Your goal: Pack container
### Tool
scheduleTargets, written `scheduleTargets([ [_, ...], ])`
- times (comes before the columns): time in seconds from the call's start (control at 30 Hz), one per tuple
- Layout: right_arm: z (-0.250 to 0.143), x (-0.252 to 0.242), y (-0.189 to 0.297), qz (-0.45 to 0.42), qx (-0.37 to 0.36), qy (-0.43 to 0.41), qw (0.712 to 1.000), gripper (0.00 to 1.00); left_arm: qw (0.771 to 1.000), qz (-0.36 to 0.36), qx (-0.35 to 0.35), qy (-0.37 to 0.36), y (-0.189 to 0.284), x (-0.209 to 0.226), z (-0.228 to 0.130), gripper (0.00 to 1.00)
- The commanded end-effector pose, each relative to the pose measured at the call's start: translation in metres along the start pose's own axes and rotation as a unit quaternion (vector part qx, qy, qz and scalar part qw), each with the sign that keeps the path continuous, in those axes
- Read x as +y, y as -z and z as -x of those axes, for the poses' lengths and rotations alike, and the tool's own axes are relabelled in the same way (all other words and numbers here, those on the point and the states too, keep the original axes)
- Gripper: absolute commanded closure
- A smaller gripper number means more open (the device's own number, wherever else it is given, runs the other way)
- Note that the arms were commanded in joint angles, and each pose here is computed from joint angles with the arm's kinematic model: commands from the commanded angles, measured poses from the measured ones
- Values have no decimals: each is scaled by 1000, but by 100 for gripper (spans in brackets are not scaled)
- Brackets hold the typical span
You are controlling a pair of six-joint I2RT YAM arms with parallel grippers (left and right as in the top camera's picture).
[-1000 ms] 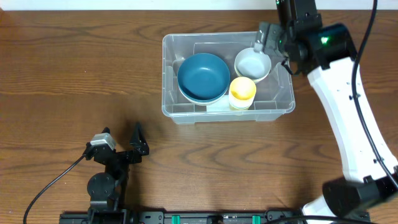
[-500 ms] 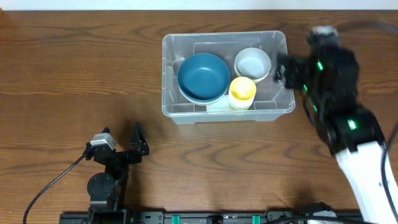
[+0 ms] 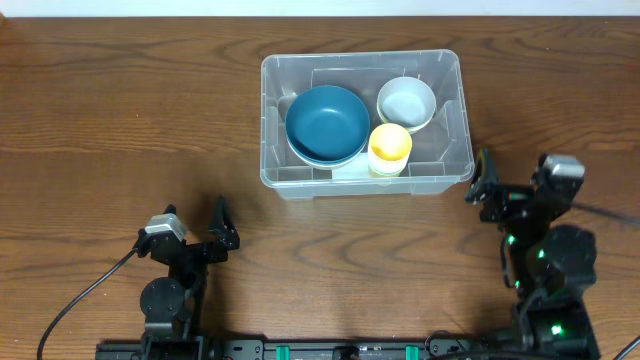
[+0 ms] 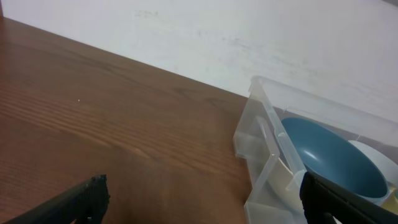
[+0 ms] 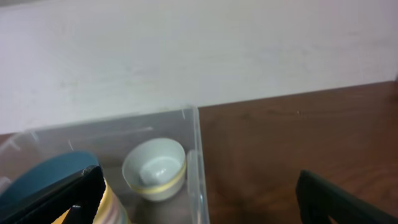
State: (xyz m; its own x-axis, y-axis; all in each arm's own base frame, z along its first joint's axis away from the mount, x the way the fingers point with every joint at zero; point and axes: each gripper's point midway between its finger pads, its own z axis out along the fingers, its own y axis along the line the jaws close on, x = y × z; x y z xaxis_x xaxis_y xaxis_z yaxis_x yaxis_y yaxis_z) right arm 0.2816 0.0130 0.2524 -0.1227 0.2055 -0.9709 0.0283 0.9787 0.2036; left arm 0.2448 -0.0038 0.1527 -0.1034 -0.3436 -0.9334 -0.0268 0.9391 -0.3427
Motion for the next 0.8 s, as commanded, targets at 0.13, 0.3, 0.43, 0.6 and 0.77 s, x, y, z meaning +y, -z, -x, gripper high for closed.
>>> scheduleTargets([
  [0.13,-41,-18,13,-10,-5,9,1000,1,1000,22,19,-10,-1,10,-14,2],
  [0.3,-62,-23,19,-8,-16,7,1000,1,1000,22,19,-10,-1,10,-14,2],
  [0.43,-72,-25,21,-5,-24,6,1000,1,1000,22,19,-10,-1,10,-14,2],
  [0.6,-86,-25,21,1,-22,7,1000,1,1000,22,19,-10,-1,10,-14,2],
  [0.77,-96,-28,21,2,-21,7,1000,1,1000,22,19,-10,-1,10,-14,2],
])
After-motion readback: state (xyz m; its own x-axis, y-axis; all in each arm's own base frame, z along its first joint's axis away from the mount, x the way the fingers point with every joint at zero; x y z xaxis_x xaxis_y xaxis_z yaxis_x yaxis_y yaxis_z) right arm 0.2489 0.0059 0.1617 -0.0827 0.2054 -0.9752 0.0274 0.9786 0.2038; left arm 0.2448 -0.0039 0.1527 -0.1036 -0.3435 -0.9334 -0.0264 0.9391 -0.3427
